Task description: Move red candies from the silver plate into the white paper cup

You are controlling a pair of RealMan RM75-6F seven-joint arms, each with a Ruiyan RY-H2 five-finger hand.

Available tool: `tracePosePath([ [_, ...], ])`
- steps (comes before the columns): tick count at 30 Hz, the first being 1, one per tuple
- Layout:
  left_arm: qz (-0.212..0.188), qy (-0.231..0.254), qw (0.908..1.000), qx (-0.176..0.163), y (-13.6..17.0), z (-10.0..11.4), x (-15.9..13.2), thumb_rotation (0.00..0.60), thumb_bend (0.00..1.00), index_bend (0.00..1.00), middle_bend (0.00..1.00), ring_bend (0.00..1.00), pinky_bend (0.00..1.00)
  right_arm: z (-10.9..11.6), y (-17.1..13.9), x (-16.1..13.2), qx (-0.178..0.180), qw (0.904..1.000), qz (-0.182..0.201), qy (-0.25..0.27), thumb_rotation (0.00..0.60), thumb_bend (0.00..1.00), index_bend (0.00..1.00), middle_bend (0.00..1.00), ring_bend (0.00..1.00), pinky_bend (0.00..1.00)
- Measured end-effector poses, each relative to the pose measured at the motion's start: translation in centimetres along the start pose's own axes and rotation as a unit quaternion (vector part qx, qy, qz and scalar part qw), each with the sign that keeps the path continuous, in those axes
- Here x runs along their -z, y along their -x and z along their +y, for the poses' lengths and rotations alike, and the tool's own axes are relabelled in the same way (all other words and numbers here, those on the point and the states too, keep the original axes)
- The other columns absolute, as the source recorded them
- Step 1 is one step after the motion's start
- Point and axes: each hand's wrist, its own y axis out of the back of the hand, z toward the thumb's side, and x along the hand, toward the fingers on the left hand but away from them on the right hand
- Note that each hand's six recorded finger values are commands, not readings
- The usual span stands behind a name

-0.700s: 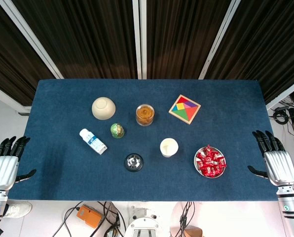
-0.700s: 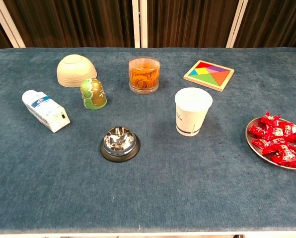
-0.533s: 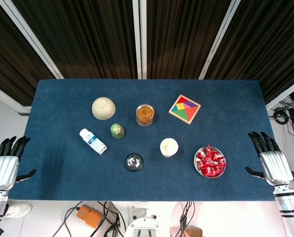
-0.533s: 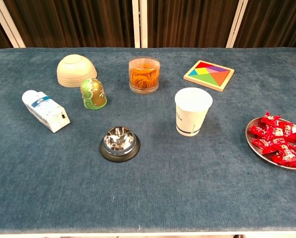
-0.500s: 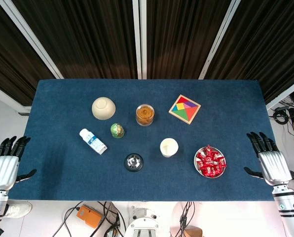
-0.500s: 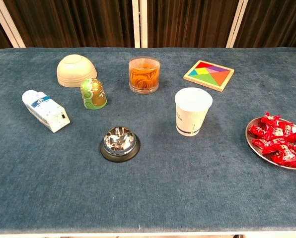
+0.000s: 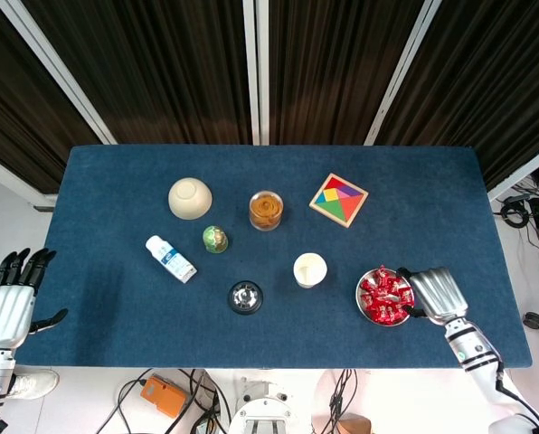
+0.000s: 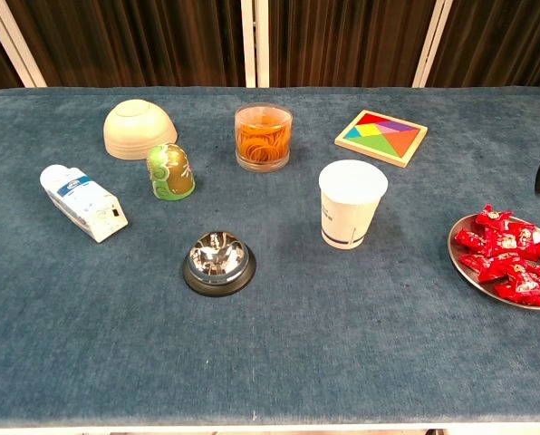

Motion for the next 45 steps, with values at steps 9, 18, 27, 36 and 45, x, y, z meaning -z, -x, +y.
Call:
tracePosePath([
  [9, 0.007, -0.001, 1.0000, 0.000, 0.1, 0.0, 0.3, 0.600, 0.00, 0.09, 0.09, 0.00, 0.00, -2.2, 2.9, -1.5, -0.042, 0.9989, 0.020, -0.001, 0.600, 0.44, 0.50, 0.76, 0.95, 1.00],
  [18, 0.009, -0.002, 1.0000, 0.000, 0.1, -0.1, 0.4, 0.600, 0.00, 0.09, 0.09, 0.00, 0.00, -2.8, 4.2, -2.0, -0.055, 0.9981, 0.025, 0.007, 0.600, 0.65, 0.66, 0.79, 0.96, 1.00],
  [27, 0.009, -0.002, 1.0000, -0.003, 0.0, 0.0, 0.5, 0.600, 0.00, 0.09, 0.09, 0.00, 0.00, 1.5, 4.5, -2.5, -0.006, 0.9983, 0.036, 0.045, 0.600, 0.66, 0.68, 0.79, 0.97, 1.00],
  [36, 0.012, -0.005, 0.9999, -0.005, 0.0, 0.2, 0.6, 0.600, 0.00, 0.09, 0.09, 0.00, 0.00, 8.1, 8.0, -7.7, 0.047, 0.9891, 0.112, 0.083, 0.600, 0.66, 0.60, 0.79, 0.97, 1.00],
  [45, 0.013, -0.011, 0.9998, -0.006, -0.4, 0.4, 0.8, 0.600, 0.00, 0.09, 0.09, 0.00, 0.00, 7.0, 10.7, -12.7, 0.017, 0.9836, 0.157, 0.087, 0.600, 0.66, 0.57, 0.79, 0.97, 1.00],
])
